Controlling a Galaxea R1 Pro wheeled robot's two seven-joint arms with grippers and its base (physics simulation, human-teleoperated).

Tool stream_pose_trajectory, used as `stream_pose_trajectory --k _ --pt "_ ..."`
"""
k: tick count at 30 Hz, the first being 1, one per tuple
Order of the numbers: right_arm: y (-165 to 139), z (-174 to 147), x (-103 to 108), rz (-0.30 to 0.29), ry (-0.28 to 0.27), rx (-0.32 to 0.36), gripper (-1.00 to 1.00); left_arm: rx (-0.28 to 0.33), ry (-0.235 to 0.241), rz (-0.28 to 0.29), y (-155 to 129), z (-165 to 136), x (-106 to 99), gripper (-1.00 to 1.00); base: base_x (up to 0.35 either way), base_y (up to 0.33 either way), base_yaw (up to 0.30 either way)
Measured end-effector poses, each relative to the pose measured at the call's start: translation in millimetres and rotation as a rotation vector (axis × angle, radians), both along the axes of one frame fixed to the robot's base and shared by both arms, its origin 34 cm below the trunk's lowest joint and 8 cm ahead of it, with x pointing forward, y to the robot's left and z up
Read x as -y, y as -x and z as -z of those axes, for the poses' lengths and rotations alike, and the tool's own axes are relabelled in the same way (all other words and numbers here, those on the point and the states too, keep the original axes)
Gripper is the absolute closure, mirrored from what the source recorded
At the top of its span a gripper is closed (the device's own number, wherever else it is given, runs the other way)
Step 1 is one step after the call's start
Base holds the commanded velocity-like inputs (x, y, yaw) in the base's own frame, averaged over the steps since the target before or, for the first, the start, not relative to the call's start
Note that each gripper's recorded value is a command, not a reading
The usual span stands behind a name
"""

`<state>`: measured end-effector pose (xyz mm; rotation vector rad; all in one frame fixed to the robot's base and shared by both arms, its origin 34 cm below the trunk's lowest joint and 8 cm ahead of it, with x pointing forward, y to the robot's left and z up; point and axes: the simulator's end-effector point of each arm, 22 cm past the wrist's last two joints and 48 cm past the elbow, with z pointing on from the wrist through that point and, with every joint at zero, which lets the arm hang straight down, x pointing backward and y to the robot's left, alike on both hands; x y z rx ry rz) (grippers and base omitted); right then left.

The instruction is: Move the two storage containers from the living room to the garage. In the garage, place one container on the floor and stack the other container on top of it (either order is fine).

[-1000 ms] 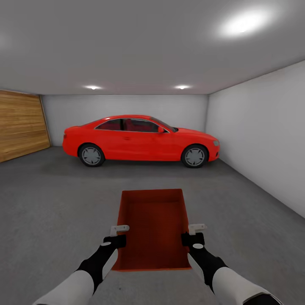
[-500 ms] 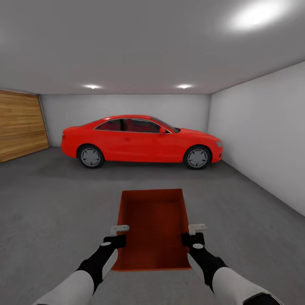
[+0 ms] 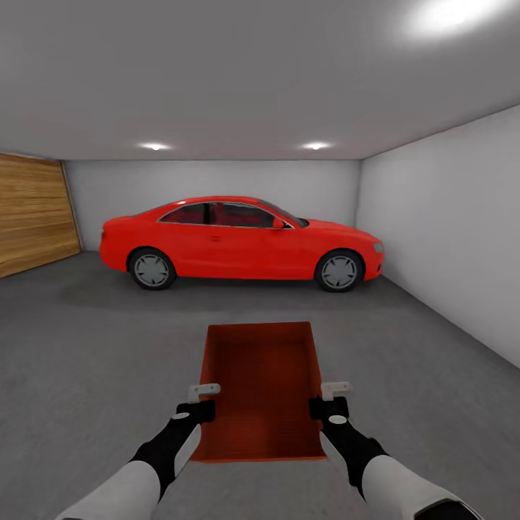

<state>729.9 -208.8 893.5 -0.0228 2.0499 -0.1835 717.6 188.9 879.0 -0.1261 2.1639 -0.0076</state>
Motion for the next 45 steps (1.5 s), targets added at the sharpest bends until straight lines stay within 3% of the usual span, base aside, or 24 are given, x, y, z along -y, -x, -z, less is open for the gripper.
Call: stream_pose_trajectory --k 23,45 --pt "0.1 -0.4 -0.7 0.002 -0.001 0.004 1.00 0.003 -0.002 0.003 -0.7 -0.9 -0.7 1.00 0.322 0.000 -0.009" --pt "-0.1 -0.6 -0.2 0.002 -0.001 0.004 1.00 0.003 -0.002 0.002 -0.8 -1.1 -0.3 1.00 0.322 0.000 -0.277"
